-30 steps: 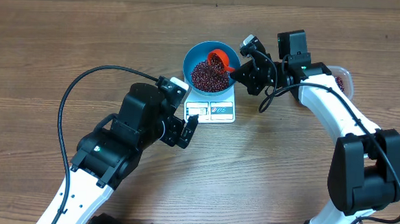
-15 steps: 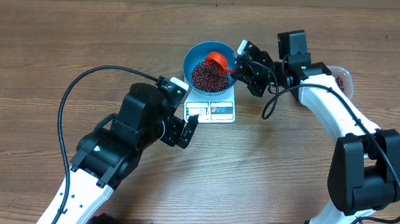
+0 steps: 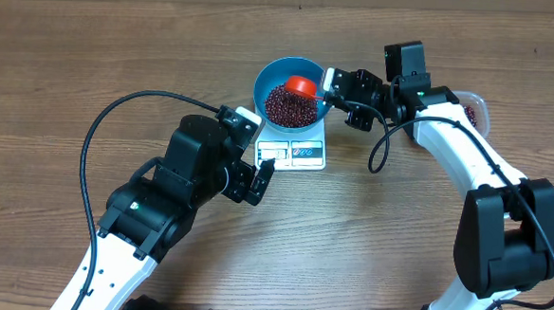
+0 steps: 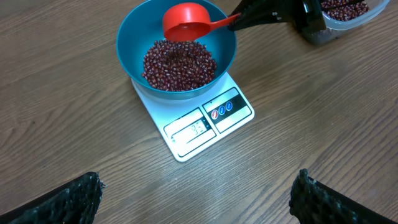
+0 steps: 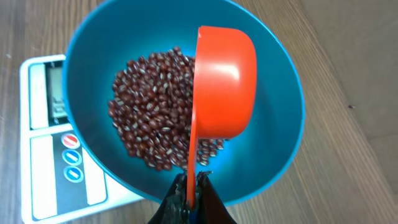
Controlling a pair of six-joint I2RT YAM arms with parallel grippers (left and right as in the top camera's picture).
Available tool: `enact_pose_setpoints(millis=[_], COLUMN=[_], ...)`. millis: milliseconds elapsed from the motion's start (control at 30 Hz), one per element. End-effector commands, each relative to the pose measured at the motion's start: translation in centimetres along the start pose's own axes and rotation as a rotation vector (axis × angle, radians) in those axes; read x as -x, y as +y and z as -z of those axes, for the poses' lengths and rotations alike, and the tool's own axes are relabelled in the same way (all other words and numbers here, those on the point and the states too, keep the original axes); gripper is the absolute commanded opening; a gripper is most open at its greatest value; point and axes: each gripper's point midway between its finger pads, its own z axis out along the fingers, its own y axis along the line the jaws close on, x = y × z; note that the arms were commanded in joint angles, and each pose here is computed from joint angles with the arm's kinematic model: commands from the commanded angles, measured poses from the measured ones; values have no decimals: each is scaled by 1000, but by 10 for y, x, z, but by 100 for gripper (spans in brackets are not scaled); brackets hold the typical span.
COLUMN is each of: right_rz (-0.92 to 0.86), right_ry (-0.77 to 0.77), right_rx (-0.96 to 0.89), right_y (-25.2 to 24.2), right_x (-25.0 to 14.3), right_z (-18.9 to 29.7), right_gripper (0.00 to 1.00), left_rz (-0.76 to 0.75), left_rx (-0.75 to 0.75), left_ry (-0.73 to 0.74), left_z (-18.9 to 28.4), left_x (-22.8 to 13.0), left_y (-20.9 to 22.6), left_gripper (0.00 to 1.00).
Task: Scoop item into bowl and weigh 150g on scale
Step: 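Tilt the red scoop to pour beans into the blue bowl, then move the empty scoop right back to the bean tub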
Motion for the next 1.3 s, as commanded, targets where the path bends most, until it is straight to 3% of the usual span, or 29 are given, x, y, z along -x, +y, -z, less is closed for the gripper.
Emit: enact_pose_setpoints(millis=[0, 333, 667, 867, 1000, 1267], right_rz=[45, 50, 46, -222, -514, -1009], right_ry=[5, -52, -60, 133, 233, 229], right_rx=[-33, -18, -93, -340, -530, -670], right_y=[-9, -6, -9, -43, -66, -75], right_x=[3, 21, 57, 30, -10, -76], right_z=[1, 11, 66, 101, 128, 171], right_gripper=[4, 4, 4, 4, 4, 4], left_rz=[13, 13, 13, 13, 13, 13], left_rx=[-10, -10, -11, -10, -11, -11], left_ry=[2, 2, 2, 2, 2, 2], left_z=[-1, -1, -1, -1, -1, -1], left_x=[0, 0, 0, 0, 0, 0], left_y=[-1, -1, -1, -1, -1, -1], left_gripper=[99, 100, 100, 99, 100, 100])
